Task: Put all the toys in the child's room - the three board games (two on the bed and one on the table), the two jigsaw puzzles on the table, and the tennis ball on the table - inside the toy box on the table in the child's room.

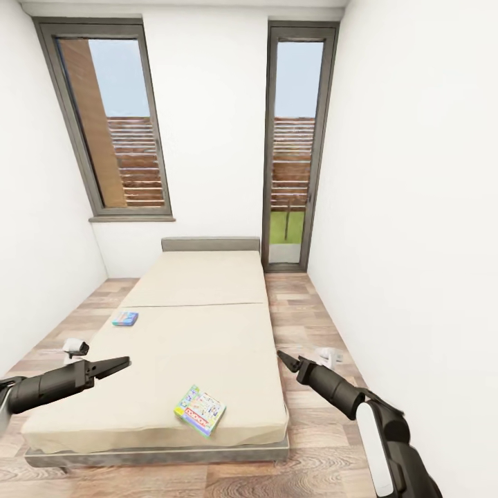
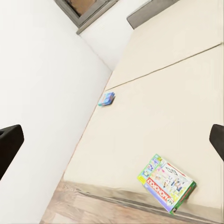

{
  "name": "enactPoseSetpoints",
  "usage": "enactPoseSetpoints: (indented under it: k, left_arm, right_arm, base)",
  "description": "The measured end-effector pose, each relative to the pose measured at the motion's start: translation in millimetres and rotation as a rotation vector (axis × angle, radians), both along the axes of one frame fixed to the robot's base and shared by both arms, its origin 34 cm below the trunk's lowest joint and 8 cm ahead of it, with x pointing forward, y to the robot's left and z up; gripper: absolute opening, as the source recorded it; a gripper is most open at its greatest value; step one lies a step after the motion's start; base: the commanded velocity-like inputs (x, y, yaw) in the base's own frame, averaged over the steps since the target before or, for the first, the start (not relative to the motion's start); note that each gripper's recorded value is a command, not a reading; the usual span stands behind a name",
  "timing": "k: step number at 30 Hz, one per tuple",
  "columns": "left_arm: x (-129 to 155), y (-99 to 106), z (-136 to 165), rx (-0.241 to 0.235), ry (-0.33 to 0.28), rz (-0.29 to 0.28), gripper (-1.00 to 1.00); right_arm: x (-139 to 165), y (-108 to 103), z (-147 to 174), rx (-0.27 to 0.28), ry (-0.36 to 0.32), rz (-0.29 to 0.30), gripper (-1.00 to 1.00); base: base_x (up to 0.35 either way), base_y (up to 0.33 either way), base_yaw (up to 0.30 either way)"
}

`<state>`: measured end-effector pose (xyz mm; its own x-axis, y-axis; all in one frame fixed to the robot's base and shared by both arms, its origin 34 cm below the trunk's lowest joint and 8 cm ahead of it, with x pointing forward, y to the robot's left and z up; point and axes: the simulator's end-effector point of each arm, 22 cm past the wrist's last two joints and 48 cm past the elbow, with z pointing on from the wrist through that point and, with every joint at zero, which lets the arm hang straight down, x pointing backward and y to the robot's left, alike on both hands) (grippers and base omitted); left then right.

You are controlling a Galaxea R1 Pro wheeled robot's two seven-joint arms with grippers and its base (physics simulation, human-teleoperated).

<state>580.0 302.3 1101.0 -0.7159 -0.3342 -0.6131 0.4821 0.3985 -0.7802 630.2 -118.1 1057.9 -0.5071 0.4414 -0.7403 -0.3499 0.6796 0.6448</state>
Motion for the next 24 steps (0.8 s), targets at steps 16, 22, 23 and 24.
enactPoseSetpoints:
  k: [16,22,23,24]
  left_arm:
    - [41.1,-4.4,-87.3,0.197,0.148,0.201,1.00]
    - [47.5,-6.0,-132.2,0.243,0.243,0.262,1.00]
    - [47.5,-5.8,-136.1,0.243,0.252,0.264,1.00]
    - [47.0,-5.6,-142.6,0.243,0.268,0.267,1.00]
  right_arm:
    - [5.1,-40.8,-1.5,0.056,0.036,-0.071,1.00]
    - [4.3,-40.1,-3.7,0.119,0.060,-0.063,1.00]
    - [4.5,-39.7,-4.2,0.121,0.059,-0.062,1.00]
    - [4.5,-38.6,-4.6,0.123,0.059,-0.059,1.00]
  base:
    - [0.000,0.000,0.000]
    - [0.000,0.000,0.000]
    - [0.000,0.000,0.000]
    - [0.000,0.000,0.000]
